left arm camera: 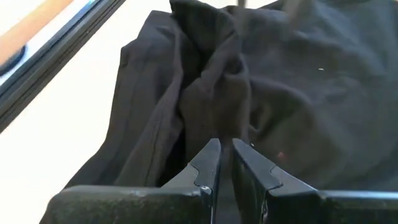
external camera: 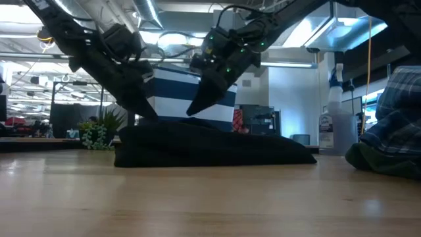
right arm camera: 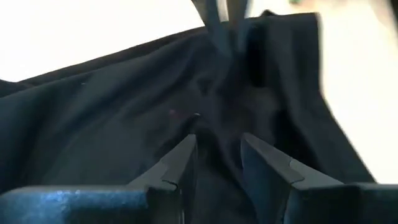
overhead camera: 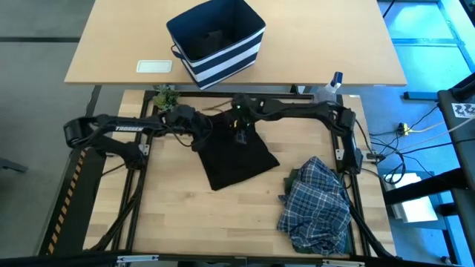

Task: Fold Laundry from Bin
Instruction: Fold the black shirt

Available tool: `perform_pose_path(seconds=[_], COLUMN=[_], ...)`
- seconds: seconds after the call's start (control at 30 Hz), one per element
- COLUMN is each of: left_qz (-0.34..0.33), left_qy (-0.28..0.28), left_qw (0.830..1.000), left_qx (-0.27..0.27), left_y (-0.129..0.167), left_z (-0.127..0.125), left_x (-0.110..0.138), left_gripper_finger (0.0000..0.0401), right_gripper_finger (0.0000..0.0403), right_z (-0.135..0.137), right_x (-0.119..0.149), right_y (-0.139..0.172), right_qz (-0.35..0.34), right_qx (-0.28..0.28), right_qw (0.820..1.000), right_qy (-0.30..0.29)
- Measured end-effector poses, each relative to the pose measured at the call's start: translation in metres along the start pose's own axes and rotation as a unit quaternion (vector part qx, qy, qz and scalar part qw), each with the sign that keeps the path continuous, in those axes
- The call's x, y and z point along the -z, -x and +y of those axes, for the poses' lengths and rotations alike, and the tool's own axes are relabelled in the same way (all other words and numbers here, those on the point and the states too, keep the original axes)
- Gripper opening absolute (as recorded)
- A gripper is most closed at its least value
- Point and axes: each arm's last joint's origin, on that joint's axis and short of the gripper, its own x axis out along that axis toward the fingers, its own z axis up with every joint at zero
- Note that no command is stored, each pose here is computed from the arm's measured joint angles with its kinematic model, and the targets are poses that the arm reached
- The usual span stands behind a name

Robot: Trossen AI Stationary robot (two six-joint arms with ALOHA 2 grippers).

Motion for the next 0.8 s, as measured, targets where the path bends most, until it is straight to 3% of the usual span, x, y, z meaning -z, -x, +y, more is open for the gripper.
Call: perform_pose_path(seconds=[0.3, 0.6, 0.8], left_qz=[0.006, 0.006, 0.006], left_qy=[0.022, 0.024, 0.024], left_qw=[1.0, 1.0, 1.0], left_qx=[0.006, 0.005, 0.001], left_y=[-0.015, -0.015, -0.014], left_z=[-0.001, -0.001, -0.001], left_x=[0.004, 0.004, 0.004], left_gripper_finger=[0.0034, 0.0034, 0.0034], right_gripper_finger=[0.0117, 0.0012, 0.0005], right_z=[-0.007, -0.03, -0.052], right_x=[0.007, 0.023, 0.025], right_y=[-0.004, -0.013, -0.006], right_qz=[0.026, 0.041, 0.005], right_qx=[0.044, 0.065, 0.107], right_qw=[0.999, 0.997, 0.989], right_qy=[-0.002, -0.026, -0.097])
